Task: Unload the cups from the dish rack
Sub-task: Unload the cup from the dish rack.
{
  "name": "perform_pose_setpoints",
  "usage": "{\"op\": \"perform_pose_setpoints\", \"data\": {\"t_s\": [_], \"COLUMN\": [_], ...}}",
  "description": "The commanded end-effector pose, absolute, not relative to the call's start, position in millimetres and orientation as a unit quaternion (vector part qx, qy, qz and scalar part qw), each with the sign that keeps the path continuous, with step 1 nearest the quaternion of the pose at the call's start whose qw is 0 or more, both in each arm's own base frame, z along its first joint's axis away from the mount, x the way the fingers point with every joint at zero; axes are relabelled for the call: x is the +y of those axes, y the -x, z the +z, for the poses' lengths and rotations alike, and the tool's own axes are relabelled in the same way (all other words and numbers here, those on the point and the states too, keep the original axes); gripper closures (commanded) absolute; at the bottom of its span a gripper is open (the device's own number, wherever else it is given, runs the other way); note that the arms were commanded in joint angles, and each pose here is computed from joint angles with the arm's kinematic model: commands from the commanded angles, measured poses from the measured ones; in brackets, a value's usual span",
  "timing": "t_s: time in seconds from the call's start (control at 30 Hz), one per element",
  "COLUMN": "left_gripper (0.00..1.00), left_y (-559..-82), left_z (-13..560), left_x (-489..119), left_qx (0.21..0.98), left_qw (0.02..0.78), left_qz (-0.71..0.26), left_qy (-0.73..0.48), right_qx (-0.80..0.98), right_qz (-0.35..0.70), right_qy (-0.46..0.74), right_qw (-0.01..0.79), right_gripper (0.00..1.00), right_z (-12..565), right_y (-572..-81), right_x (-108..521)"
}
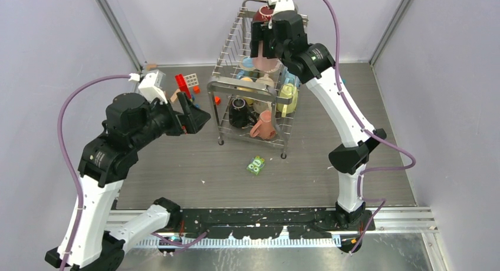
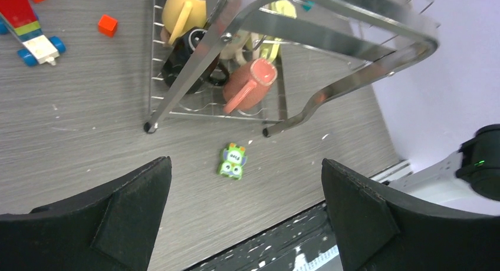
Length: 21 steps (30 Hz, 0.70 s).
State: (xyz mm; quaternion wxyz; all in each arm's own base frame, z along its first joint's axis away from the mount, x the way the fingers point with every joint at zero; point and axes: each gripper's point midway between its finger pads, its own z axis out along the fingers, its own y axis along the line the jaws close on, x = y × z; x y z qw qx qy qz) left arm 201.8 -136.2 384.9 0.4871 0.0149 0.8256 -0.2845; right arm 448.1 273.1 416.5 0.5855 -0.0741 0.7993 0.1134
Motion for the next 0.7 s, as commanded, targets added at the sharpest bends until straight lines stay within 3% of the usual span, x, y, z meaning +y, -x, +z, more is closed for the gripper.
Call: {"op": "perform_pose_setpoints", "data": {"t_s": [0.0, 0.67], "left_gripper": [0.0, 0.0], "left_y": [-206.6, -236.7], "left_z": [423.0, 546.8], "left_x": [-147.6, -204.1], "left_qx": [0.78, 0.629], "left_qw": [0.525, 0.553], "left_qz": [-0.342, -0.545], "left_qy": [0.005, 0.023], "right_qx": [0.726, 0.621], "right_qz": [0.219, 0.483], "right_qy": [0.027, -0.043], "right_qw": [0.652, 0.615], "right_gripper": [0.8, 0.84], "right_z": [509.3, 601.8], "right_y": [-417.3, -336.3], "right_x": [268.4, 278.2]}}
